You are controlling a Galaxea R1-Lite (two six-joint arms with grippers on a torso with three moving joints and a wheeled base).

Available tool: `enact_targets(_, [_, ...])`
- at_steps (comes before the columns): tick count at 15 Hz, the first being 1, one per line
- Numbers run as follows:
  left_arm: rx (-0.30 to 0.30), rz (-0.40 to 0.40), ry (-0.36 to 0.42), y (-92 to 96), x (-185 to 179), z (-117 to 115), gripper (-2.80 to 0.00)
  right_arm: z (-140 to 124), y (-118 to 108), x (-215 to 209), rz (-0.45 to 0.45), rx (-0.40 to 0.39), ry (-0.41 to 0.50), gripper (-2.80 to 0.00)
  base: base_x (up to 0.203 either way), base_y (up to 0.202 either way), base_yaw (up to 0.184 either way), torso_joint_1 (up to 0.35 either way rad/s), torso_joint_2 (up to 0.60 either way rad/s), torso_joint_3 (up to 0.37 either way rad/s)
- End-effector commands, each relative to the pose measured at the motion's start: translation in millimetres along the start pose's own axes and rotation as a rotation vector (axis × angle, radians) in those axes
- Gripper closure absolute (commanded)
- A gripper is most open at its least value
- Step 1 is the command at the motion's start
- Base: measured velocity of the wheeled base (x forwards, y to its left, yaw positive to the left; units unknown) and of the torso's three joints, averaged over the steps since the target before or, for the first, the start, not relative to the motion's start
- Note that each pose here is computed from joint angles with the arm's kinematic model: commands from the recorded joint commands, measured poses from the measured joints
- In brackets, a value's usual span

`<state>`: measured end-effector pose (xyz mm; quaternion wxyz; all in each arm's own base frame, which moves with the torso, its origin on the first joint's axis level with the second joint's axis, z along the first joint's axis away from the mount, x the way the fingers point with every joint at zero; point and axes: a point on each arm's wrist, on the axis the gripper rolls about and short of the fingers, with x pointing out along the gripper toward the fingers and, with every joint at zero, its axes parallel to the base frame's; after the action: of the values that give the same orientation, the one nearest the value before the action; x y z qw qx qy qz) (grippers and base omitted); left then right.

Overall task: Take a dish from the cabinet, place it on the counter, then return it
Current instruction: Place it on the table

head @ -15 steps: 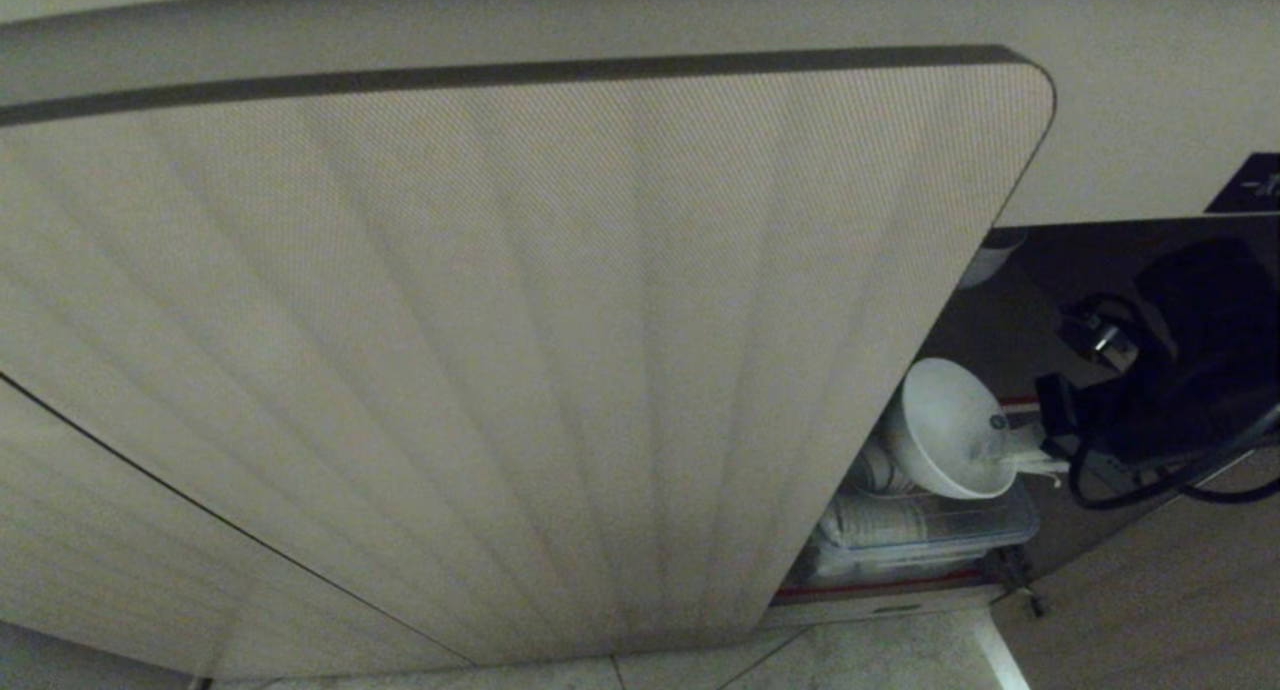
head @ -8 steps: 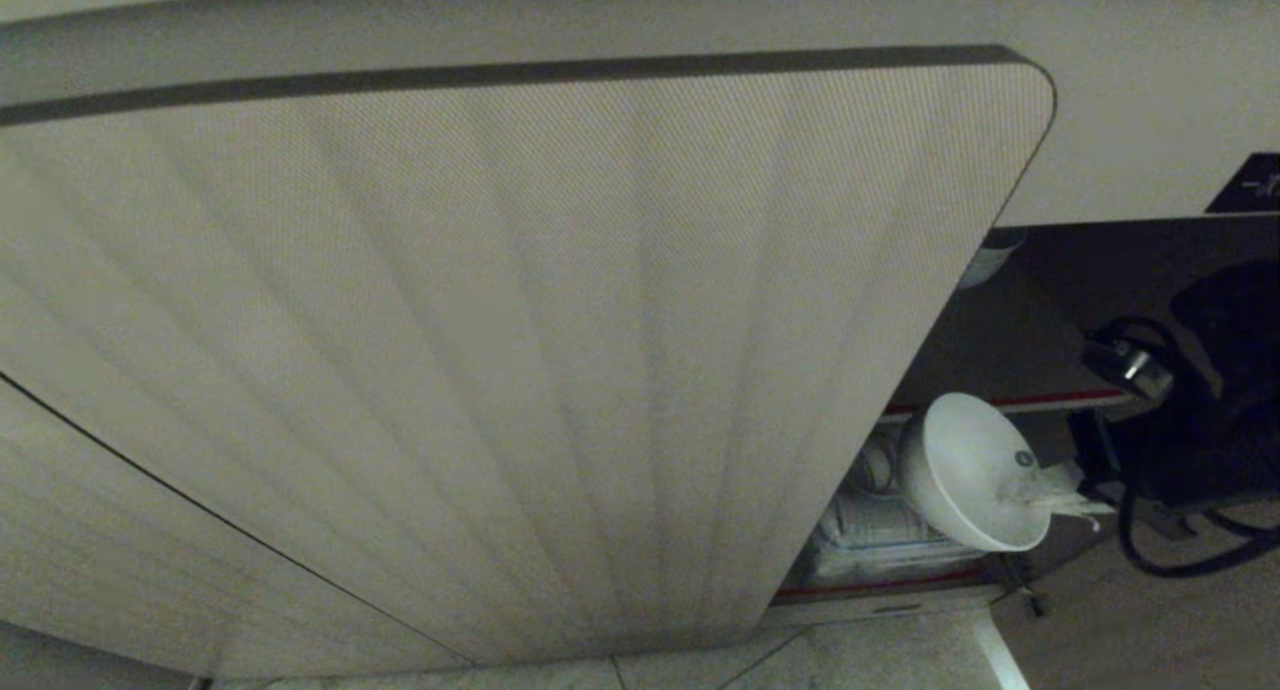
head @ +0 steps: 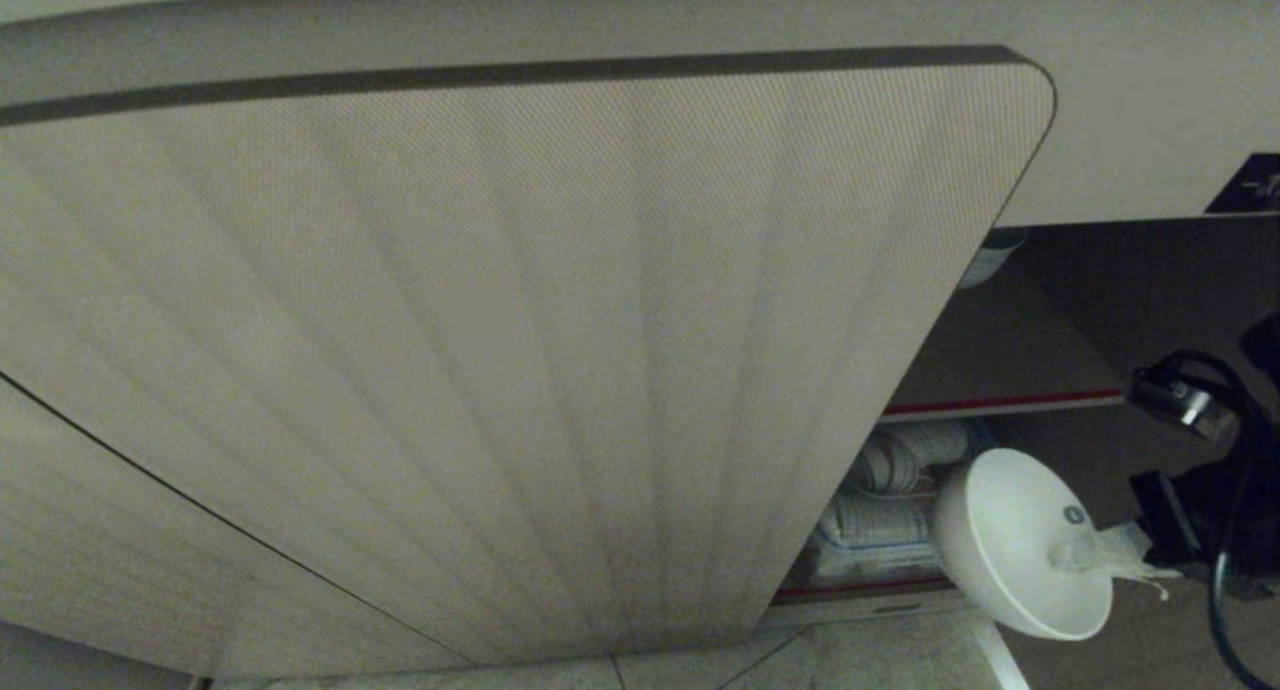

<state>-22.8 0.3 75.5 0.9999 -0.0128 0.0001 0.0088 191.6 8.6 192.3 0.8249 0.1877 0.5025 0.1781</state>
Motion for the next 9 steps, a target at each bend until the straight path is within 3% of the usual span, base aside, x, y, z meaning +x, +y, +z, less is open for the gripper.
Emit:
enact_targets(1, [0.000,0.001,0.000,0.0,0.0,0.0,0.00,-15.7,-0.9,-4.0,-0.043,-0.028,0.000,0.00,0.000,0.000,0.000,0.000,0.00,0.000])
enact_targets(3, [0.000,0.001,0.000,0.0,0.0,0.0,0.00,-30.0,-3.5,-5.4,-0.101,-0.106,0.009,0.00,0.000,0.000,0.000,0.000,0.00,0.000])
enact_targets(9, [0.000,0.001,0.000,0.0,0.0,0.0,0.00,-43.2,0.4,-18.2,-0.179,-0.137,-0.024,0.00,0.000,0.000,0.000,0.000,0.00,0.000])
